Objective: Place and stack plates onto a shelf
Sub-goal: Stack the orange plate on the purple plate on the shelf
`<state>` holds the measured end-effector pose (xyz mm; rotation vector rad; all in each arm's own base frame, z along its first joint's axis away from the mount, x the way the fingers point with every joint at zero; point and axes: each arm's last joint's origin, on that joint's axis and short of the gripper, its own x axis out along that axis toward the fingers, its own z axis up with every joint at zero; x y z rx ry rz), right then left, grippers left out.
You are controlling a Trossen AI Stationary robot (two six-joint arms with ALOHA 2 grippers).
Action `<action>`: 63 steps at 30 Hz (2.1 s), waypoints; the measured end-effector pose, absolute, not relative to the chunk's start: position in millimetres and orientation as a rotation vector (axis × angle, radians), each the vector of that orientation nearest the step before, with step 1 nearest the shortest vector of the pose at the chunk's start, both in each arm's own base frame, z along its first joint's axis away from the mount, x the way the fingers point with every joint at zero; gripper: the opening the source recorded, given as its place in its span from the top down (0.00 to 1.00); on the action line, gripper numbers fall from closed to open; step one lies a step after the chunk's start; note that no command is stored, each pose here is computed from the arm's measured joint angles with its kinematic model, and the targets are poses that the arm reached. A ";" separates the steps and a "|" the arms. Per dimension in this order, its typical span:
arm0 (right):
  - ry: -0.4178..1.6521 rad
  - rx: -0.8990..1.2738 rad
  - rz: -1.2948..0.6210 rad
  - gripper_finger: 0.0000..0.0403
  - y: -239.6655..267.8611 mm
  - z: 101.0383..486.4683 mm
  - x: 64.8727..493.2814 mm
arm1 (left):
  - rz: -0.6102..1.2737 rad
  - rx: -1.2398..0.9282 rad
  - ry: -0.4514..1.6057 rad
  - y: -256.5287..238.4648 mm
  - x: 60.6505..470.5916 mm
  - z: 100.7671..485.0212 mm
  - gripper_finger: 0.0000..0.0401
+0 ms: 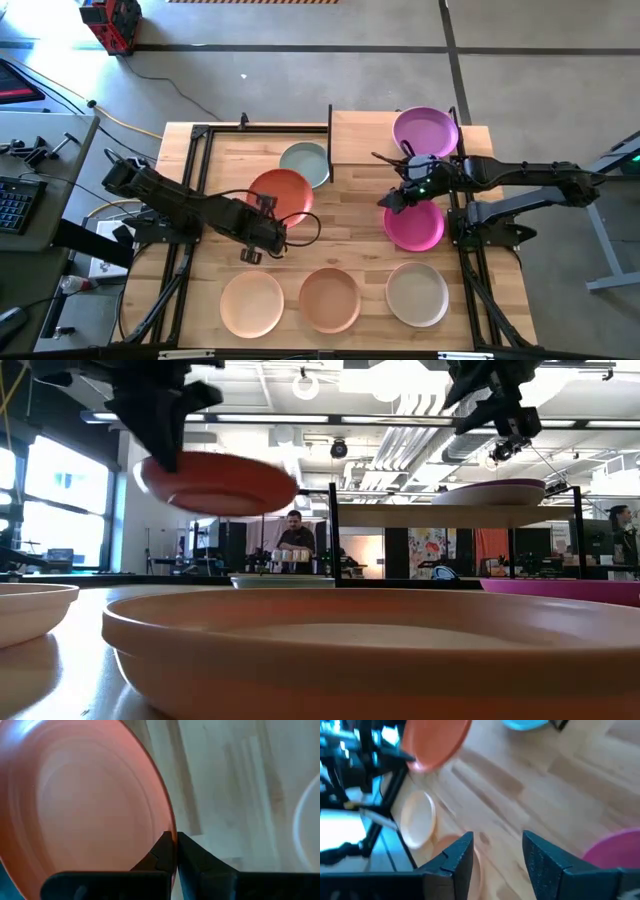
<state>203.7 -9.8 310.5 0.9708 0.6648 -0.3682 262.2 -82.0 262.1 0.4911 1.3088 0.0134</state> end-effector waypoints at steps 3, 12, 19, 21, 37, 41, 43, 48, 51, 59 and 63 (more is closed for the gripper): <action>0.585 0.995 -0.439 0.62 -12.3 313.0 205.9 | -0.017 0.617 1.280 -81.6 265.1 269.6 1.00; 0.405 0.960 -0.375 0.63 -15.5 319.9 232.4 | -0.089 1.120 1.230 -77.9 271.8 287.4 1.00; 0.409 0.949 -0.402 0.65 -22.2 304.9 256.2 | -0.084 1.280 1.234 -71.3 275.8 290.8 1.00; 0.400 0.934 -0.419 0.65 -23.6 302.3 260.3 | -0.086 1.286 1.231 -71.0 276.5 291.0 1.00; 0.314 0.924 -0.458 0.65 -30.2 301.2 271.0 | -0.090 1.322 1.214 -67.2 280.7 292.4 1.00; 0.279 0.932 -0.507 0.65 -31.8 302.3 269.9 | -0.089 1.322 1.213 -66.9 280.9 292.4 1.00; 0.261 0.927 -0.534 0.65 -33.9 302.6 269.6 | -0.098 1.320 1.212 -67.2 280.8 292.3 1.00; 0.238 0.934 -0.563 0.65 -39.5 303.2 269.0 | -0.101 1.321 1.212 -67.3 280.8 292.3 1.00; 0.188 0.925 -0.534 0.65 -40.1 308.3 271.3 | -0.106 1.317 1.212 -67.0 280.9 292.1 1.00; 0.174 0.920 -0.488 0.65 -39.6 310.2 274.6 | -0.081 1.295 1.230 -57.8 283.3 292.3 1.00; 0.202 0.919 -0.494 0.65 -39.9 304.1 278.8 | -0.062 1.282 1.221 -54.6 285.5 292.9 1.00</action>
